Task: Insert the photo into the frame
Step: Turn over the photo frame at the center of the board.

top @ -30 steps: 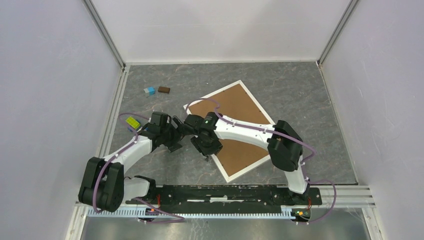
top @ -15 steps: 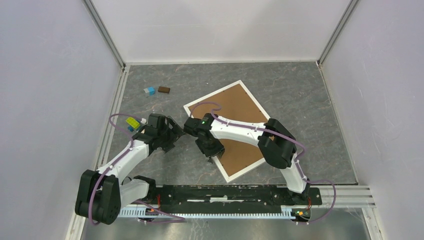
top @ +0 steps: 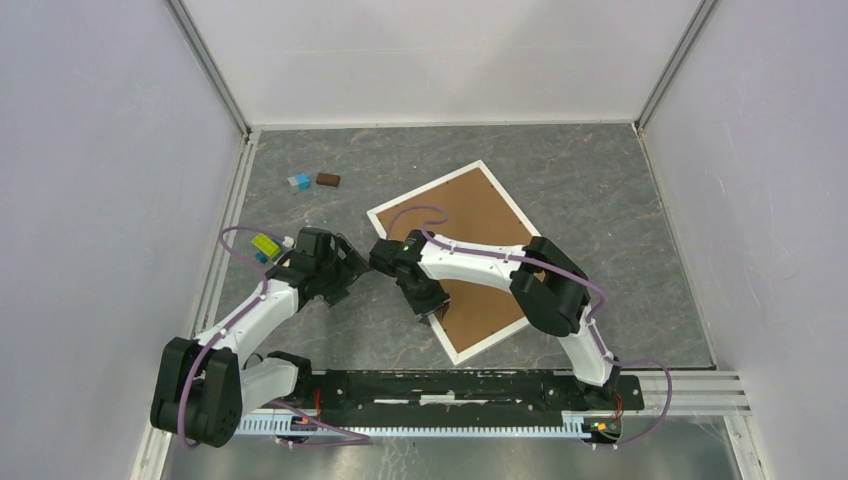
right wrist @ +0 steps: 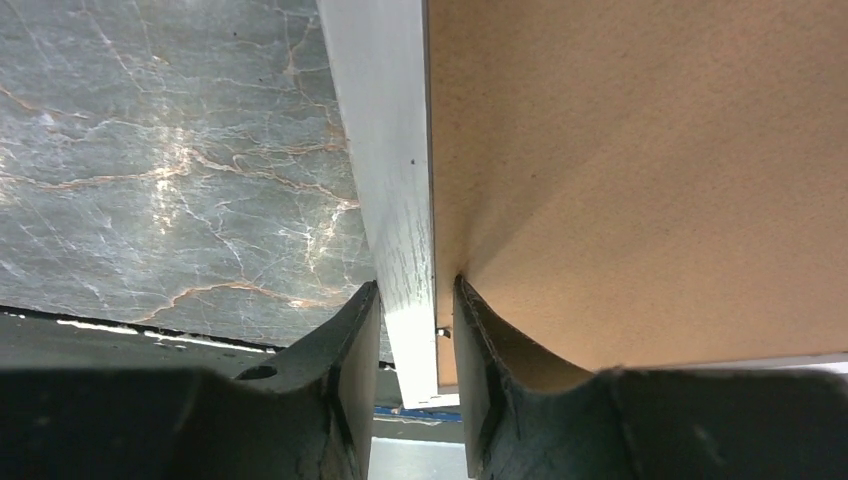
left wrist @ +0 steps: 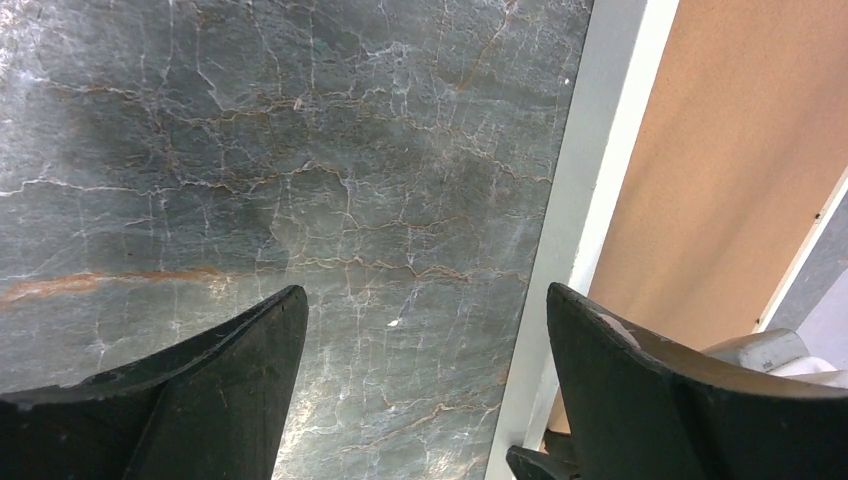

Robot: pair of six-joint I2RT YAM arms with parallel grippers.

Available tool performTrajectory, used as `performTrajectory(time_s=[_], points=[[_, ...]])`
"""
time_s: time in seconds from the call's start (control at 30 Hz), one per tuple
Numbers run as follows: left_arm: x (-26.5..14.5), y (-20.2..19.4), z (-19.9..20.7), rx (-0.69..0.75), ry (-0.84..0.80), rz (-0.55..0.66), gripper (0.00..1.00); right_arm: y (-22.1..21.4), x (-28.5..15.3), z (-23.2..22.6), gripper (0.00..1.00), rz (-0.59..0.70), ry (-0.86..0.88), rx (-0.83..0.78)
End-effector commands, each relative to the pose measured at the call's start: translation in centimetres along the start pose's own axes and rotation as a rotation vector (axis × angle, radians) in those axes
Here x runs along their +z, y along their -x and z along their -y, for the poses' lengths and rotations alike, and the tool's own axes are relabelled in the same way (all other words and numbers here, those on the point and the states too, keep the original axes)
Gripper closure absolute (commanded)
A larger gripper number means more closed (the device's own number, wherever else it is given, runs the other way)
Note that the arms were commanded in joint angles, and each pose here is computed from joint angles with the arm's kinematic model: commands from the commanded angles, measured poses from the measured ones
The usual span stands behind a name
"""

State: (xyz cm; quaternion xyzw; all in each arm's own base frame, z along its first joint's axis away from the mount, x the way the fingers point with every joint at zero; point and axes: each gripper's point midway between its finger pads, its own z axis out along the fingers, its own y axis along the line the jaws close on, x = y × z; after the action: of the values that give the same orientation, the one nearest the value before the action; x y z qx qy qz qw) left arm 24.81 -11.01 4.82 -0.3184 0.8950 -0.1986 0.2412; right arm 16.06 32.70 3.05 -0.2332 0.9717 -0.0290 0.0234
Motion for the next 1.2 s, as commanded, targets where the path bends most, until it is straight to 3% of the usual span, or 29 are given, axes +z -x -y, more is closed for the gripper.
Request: performTrajectory(time_s=[0.0, 0.23, 0.4, 0.77, 1.17], points=[[0.4, 0.0, 0.1, 0.039, -0.015, -0.003, 0.06, -0.8, 2.0, 1.1, 0.69, -0.014, -0.067, 0.087], [1.4, -1.5, 0.9, -0.013, -0.069, -0.091, 0.06, -0.4, 1.7, 0.1, 0.77, 0.028, -0.062, 0.127], [1.8, -2.7, 2.7, -0.021, -0.184, -0.191, 0.04, 0.5, 0.3, 0.4, 1.0, 0.075, -0.064, 0.115], [2.6, -3.7, 4.1, -0.032, -0.334, -0.233, 0.04, 1.7, -3.4, 0.3, 1.0, 0.176, 0.018, 0.137], [2.4, -4.8, 7.3, -0.101, -0.579, -0.307, 0.12, 2.5, -5.7, 0.5, 1.0, 0.246, 0.068, 0.158]])
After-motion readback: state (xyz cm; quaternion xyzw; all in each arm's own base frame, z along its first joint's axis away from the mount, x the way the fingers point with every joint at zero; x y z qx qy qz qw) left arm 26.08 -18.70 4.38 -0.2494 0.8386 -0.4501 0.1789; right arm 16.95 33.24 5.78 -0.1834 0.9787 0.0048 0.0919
